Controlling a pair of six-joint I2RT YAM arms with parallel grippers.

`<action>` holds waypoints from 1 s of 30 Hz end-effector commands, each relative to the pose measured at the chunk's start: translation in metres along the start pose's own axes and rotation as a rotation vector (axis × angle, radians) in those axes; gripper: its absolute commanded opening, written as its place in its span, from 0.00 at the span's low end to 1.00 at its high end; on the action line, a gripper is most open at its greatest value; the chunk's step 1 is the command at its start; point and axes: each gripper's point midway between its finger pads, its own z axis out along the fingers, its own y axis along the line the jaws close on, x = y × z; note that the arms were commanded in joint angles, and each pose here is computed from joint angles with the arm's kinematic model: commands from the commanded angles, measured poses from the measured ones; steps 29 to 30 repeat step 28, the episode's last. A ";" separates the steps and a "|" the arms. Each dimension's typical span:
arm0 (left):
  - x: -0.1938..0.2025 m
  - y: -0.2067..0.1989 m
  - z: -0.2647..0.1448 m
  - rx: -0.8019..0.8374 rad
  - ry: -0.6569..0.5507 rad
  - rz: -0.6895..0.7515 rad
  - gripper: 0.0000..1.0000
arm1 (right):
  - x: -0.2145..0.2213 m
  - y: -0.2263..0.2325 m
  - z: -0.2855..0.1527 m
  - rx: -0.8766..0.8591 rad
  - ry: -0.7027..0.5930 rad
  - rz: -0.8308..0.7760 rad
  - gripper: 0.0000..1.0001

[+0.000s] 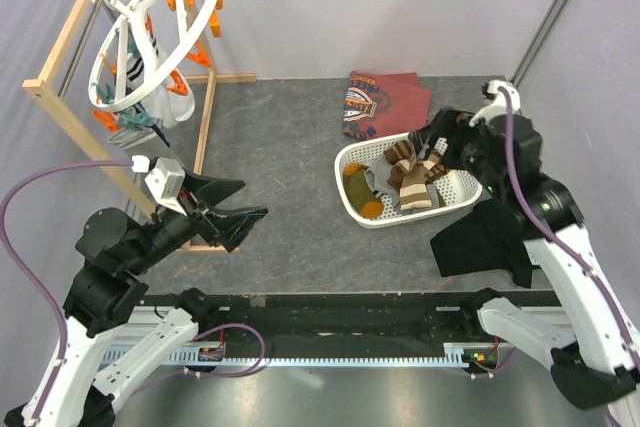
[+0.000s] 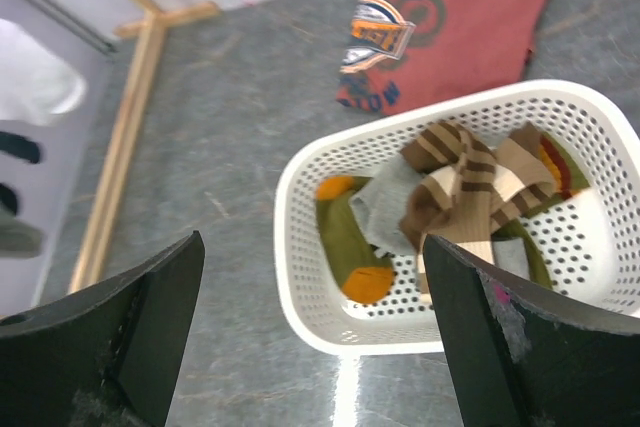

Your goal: Remove the socks clipped to the hanger

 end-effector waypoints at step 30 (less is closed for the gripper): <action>-0.004 0.018 0.018 -0.071 -0.047 -0.047 0.86 | 0.010 0.020 -0.071 -0.261 -0.125 0.054 0.98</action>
